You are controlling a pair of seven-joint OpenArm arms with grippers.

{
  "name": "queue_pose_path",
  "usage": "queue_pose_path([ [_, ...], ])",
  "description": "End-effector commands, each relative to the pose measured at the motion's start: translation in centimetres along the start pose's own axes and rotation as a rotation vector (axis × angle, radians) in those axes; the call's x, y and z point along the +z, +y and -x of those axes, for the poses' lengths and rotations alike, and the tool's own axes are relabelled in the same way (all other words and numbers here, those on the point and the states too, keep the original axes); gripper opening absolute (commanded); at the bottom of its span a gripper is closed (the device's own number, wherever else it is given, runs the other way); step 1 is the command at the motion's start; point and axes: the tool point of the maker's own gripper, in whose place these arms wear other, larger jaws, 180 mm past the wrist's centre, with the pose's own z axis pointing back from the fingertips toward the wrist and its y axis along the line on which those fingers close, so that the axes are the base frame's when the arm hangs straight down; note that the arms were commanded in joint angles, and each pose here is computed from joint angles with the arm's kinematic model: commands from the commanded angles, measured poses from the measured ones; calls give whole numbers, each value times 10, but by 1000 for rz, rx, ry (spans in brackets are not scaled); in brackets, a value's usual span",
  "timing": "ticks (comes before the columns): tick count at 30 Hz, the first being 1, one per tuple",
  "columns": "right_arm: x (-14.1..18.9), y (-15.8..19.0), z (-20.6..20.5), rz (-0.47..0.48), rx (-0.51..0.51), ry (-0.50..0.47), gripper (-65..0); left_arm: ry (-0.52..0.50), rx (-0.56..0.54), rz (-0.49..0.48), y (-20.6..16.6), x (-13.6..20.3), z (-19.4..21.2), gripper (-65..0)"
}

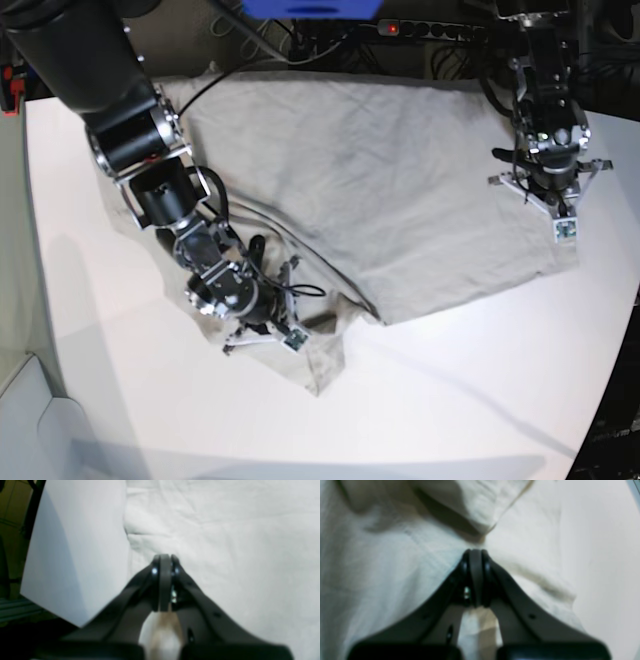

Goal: Layout the t-shirt on the table in an organized manner, then fold the t-shirt properly
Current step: 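Grasp the shirt hem with the right gripper and pull it outward, then drag the grey shirt hem with the right gripper away from the left gripper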

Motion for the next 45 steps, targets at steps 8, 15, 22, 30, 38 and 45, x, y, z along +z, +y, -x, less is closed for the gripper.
queue_pose_path([
  [8, 13, -66, -104, 248, 27, -287, -650, -57, -19, -21, 9, 14, -10, -649],
  [15, 5, -48, -62, 230, -4, -150, -650, -69, -24, -24, 11, 18, -13, -649],
  [22, 11, -58, -7, 246, -8, -19, -650, -73, -14, -11, 6, 16, -16, -649],
  [30, 0, -28, -33, 185, 90, -45, -650, -71, -14, -9, 5, 17, -15, -649],
  [38, -11, 17, -90, 111, 176, -136, -650, -59, -18, -15, 7, 17, -9, -649],
  [45, 34, 35, -165, 84, 163, -537, -650, -55, -23, -19, 10, 17, -8, -649],
])
